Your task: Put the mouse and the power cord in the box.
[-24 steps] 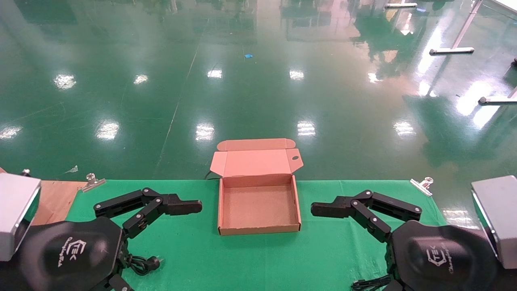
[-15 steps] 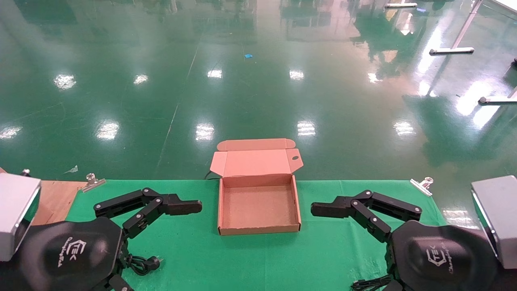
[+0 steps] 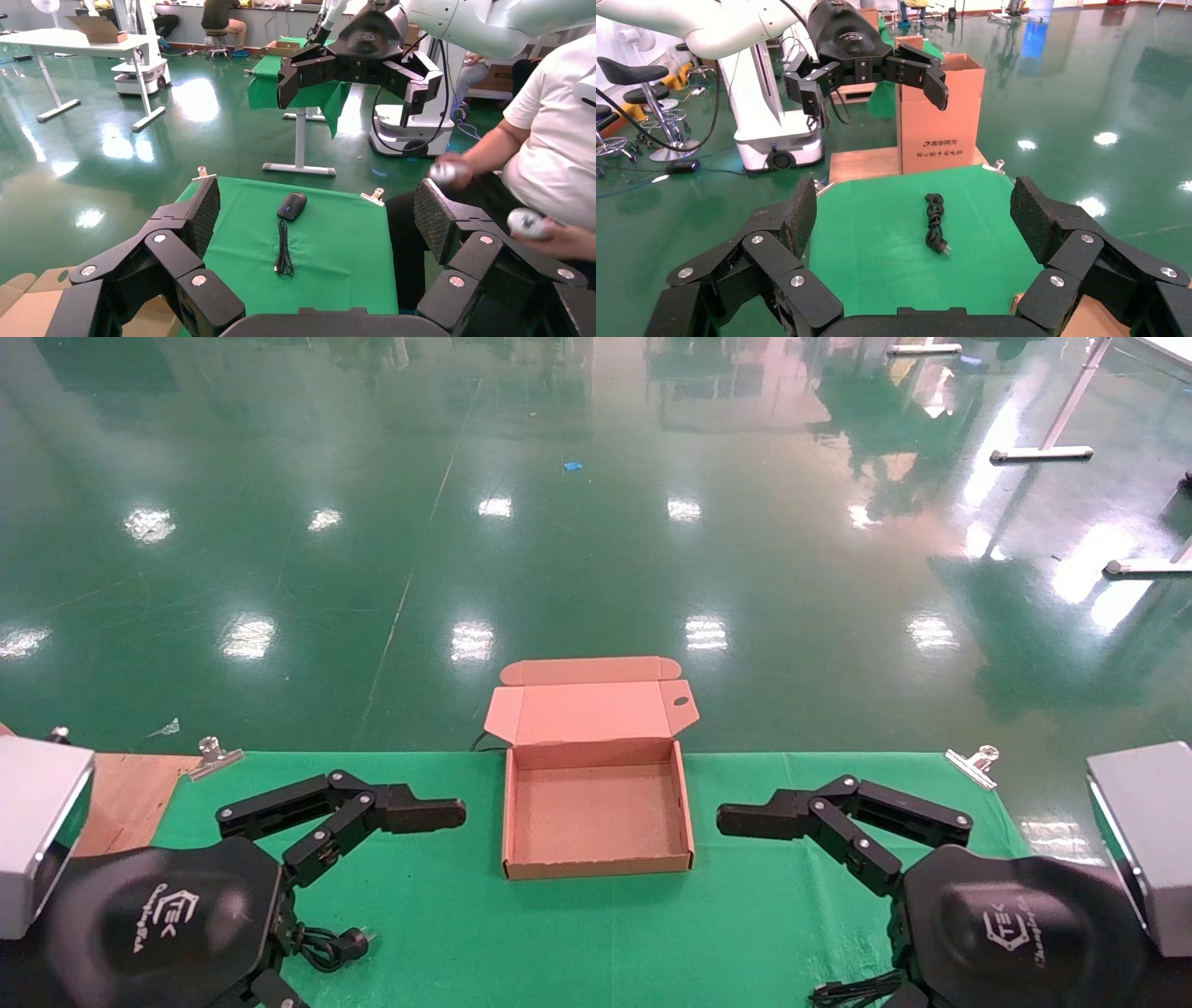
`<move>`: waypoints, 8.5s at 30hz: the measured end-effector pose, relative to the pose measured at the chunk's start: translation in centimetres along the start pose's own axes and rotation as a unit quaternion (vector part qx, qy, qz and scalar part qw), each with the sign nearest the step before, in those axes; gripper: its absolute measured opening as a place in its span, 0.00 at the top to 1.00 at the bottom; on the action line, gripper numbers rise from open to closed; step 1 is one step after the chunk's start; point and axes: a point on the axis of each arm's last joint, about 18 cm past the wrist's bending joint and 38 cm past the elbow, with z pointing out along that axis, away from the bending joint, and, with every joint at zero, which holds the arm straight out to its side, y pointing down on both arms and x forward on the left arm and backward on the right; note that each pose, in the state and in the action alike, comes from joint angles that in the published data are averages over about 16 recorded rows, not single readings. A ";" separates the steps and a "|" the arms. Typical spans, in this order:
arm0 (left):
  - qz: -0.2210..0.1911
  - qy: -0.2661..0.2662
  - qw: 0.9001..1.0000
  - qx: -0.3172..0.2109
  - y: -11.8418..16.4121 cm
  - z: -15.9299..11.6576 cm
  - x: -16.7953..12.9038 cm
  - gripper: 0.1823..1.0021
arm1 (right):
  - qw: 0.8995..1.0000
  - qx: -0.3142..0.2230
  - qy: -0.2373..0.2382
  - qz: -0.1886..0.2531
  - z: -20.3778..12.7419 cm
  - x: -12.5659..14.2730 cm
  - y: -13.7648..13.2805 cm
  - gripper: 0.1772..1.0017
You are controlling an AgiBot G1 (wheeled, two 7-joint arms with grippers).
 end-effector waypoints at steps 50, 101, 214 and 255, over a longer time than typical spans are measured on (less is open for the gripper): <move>0.134 -0.046 0.821 -0.552 18.9 -5.8 -16.0 0.00 | 0.792 -0.544 -0.134 -0.243 0.0 12.5 20.5 0.00; 0.138 -0.039 0.790 -0.597 25.1 -5.9 -14.4 0.19 | 0.762 -0.576 -0.136 -0.261 1.0 13.9 24.3 0.21; 0.374 -0.107 0.848 -0.361 17.0 22.6 -18.5 0.82 | 0.862 -0.389 -0.046 -0.320 4.9 18.9 2.5 0.93; 0.339 -0.031 0.915 -0.215 6.8 7.2 -15.8 0.10 | 0.842 -0.377 -0.052 -0.381 18.0 19.8 2.5 0.93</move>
